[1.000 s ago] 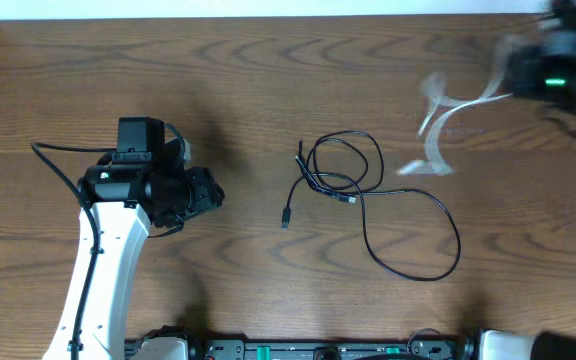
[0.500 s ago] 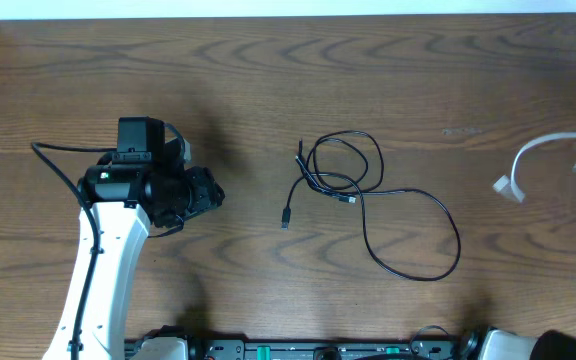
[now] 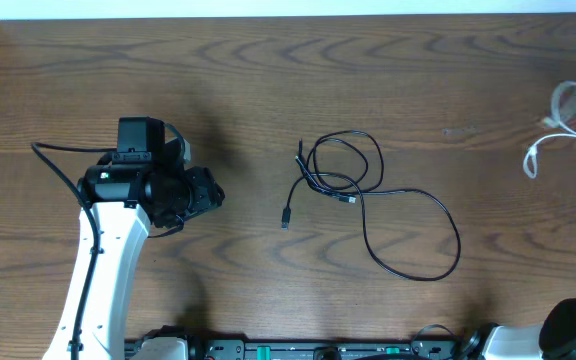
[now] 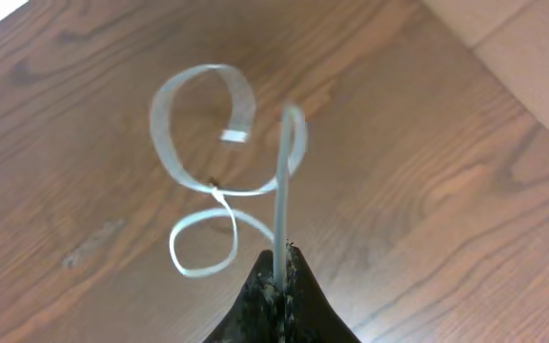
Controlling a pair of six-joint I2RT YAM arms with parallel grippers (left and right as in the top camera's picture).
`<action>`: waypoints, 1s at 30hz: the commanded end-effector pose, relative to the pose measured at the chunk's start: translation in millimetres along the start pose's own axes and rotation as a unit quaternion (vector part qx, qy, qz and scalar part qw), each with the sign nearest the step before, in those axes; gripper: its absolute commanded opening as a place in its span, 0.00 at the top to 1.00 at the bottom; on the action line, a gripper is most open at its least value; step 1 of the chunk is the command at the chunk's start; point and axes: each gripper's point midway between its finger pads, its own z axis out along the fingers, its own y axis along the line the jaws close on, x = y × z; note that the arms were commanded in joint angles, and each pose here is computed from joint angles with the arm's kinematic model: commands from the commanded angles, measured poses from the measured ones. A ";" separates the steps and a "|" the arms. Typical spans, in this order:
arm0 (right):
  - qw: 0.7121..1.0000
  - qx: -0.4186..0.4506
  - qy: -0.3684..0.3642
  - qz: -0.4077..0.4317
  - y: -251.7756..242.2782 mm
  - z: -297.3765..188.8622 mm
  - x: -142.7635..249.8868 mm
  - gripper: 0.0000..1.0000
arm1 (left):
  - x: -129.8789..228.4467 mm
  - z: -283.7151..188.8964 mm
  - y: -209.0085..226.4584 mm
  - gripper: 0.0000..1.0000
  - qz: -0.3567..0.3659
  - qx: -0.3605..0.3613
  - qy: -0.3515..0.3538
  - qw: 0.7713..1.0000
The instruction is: Untangle cables
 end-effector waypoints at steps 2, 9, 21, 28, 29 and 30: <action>0.999 0.003 0.005 0.035 -15.1 4.4 0.0 0.92 | -4.4 -3.8 -1.5 0.41 0.011 -0.003 -0.006 1.000; 0.994 -0.100 0.019 0.035 20.5 0.8 3.3 0.25 | -4.4 -3.8 -1.5 0.41 0.011 -0.003 -0.006 1.000; 0.961 -0.242 0.132 -0.036 110.2 -19.4 67.7 0.17 | -5.7 -1.0 -15.8 0.41 0.037 0.010 -0.013 0.999; 0.930 -0.281 0.195 -0.137 177.5 -6.5 146.0 0.17 | -5.3 6.0 -55.4 0.41 0.112 0.037 -0.035 0.992; 0.925 -0.285 0.202 -0.149 184.6 -4.0 157.2 0.17 | -4.9 6.8 -58.8 0.41 0.121 0.038 -0.037 0.991; 0.920 -0.290 0.208 -0.162 192.2 -1.3 169.8 0.17 | -5.0 7.7 -60.5 0.41 0.128 0.033 -0.041 0.990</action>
